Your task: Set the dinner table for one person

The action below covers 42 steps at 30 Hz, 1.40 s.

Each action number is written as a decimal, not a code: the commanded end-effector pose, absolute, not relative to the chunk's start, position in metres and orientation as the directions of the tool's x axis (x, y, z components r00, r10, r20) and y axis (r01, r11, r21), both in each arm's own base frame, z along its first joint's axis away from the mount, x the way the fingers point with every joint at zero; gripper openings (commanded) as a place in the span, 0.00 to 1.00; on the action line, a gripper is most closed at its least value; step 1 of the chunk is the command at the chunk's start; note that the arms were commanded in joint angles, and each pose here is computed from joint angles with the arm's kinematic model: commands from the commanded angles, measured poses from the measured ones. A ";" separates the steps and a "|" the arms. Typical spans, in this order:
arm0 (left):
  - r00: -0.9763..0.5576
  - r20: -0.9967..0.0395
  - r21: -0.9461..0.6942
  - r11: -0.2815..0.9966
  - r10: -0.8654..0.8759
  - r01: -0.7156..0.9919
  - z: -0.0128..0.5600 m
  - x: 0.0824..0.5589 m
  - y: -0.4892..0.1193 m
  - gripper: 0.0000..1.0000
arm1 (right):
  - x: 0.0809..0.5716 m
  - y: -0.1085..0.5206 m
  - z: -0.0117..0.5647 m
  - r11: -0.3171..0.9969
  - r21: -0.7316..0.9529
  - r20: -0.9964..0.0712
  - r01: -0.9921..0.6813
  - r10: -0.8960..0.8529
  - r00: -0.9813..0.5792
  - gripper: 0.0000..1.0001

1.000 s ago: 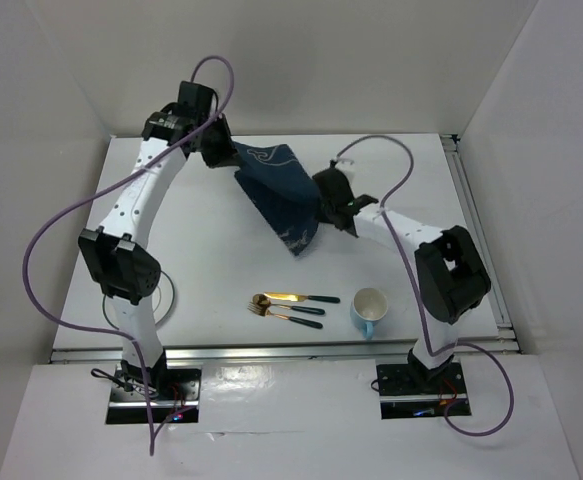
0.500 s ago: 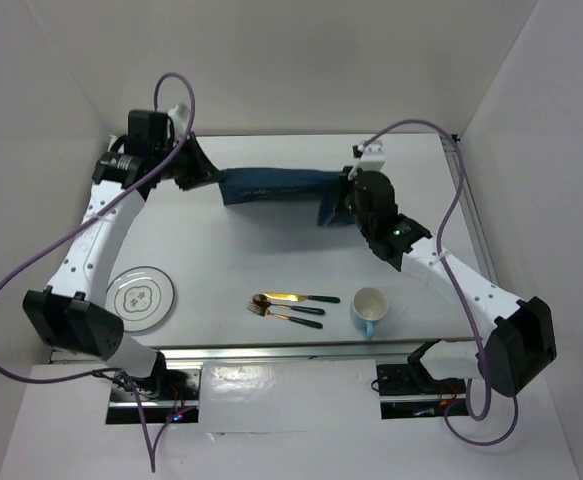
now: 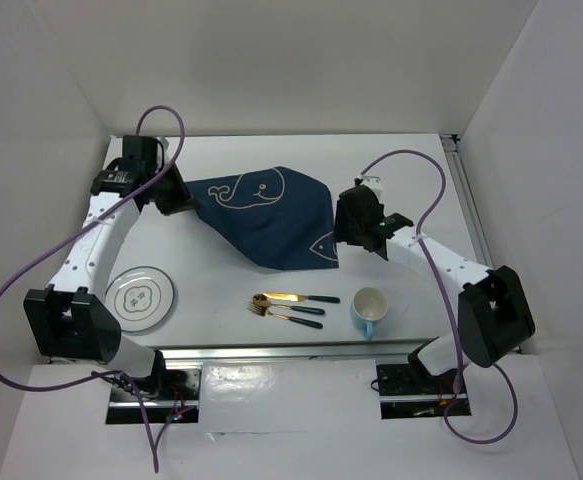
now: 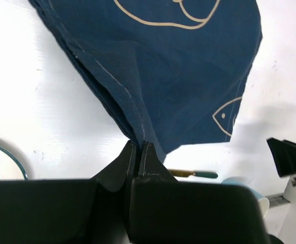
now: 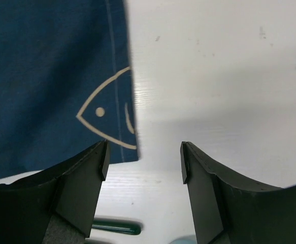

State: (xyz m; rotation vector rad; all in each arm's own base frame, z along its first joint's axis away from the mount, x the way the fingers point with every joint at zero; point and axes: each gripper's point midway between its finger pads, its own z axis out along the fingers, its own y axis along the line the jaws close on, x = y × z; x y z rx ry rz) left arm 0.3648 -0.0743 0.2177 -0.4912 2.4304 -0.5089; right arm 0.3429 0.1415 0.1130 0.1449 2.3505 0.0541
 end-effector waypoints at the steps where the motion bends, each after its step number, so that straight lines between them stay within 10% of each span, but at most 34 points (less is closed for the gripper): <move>1: -0.724 -0.525 -0.425 0.875 -0.447 -0.231 0.224 0.371 -0.065 0.00 | 0.352 0.158 0.154 0.977 0.210 -0.749 0.050 0.193 -0.634 0.69; 4: -0.719 -0.488 -0.361 0.864 -0.495 -0.350 0.204 0.356 -0.047 0.00 | 0.350 0.174 0.148 0.971 0.237 -0.716 -0.019 0.161 -0.679 0.69; 8: -0.672 -0.466 -0.255 0.815 -0.575 -0.520 0.188 0.338 -0.016 0.58 | 0.362 0.196 0.131 0.972 0.222 -0.644 -0.073 0.090 -0.760 0.65; 14: -0.515 -0.639 -0.304 0.803 -0.571 -0.512 0.252 0.344 0.004 0.78 | 0.396 0.220 0.099 0.975 0.192 -0.540 -0.108 0.013 -0.842 0.67; 33: -0.802 -0.162 -0.202 0.815 -0.575 -0.544 0.057 0.333 -0.048 0.76 | 0.345 0.146 0.037 0.963 0.235 -0.282 0.131 0.196 -0.939 0.76; 42: -0.823 -0.095 -0.145 0.826 -0.560 -0.545 0.023 0.339 -0.054 0.76 | 0.323 0.165 0.013 0.953 0.287 -0.218 0.096 0.162 -0.962 0.57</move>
